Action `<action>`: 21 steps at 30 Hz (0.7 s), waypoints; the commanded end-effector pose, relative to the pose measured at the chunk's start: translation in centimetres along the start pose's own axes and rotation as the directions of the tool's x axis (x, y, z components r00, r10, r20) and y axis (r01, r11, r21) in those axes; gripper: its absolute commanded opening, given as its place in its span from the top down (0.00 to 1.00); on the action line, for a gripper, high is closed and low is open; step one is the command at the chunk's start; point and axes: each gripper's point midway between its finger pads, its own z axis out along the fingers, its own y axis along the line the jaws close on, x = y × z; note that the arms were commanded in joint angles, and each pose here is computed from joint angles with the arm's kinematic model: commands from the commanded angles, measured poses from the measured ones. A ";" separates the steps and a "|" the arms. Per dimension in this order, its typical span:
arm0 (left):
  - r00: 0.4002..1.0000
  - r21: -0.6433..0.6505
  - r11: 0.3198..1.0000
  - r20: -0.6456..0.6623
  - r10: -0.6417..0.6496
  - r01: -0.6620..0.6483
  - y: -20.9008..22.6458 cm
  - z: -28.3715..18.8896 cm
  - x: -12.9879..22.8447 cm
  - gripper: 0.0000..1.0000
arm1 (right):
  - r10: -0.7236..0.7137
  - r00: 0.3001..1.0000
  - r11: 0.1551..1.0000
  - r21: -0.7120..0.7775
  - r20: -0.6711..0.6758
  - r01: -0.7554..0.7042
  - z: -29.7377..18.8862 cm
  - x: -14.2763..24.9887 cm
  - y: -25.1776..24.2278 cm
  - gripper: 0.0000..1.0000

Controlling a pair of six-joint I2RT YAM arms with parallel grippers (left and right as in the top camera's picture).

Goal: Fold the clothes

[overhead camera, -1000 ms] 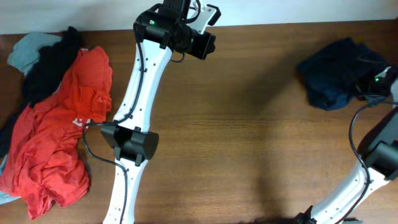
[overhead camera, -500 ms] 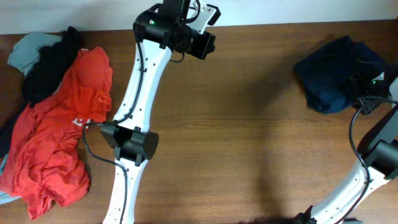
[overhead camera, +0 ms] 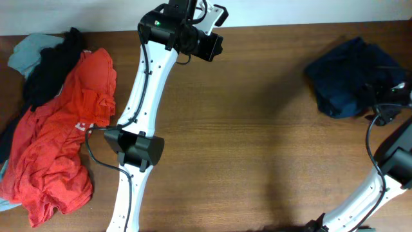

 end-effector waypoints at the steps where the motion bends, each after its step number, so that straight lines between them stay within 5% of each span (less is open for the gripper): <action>1: 1.000 0.004 1.000 0.020 0.000 0.000 -0.4 -0.7 -0.5 1.00 | -0.022 0.998 0.989 -0.148 0.050 0.029 -5.0 -0.4 2.4 0.09; 12: 1.000 0.005 1.000 0.020 0.000 0.000 -0.4 -0.7 -0.5 1.00 | -0.184 0.973 0.829 -0.510 0.137 0.228 -11.6 -0.8 7.0 0.35; 15: 1.000 0.005 1.000 0.019 -0.001 0.000 -0.4 -0.7 -0.5 1.00 | -0.245 0.950 0.811 -0.495 0.196 0.311 -11.6 -1.2 7.6 0.53; 19: 1.000 0.007 1.000 0.013 -0.002 0.002 -0.5 -0.7 -0.3 1.00 | -0.302 0.916 0.836 -0.389 0.264 0.387 -10.1 -2.3 7.8 0.90; 21: 1.000 0.007 1.000 0.009 -0.004 0.004 -0.5 -0.7 -0.2 1.00 | -0.311 0.907 0.856 -0.332 0.282 0.397 -9.1 -3.0 7.5 0.96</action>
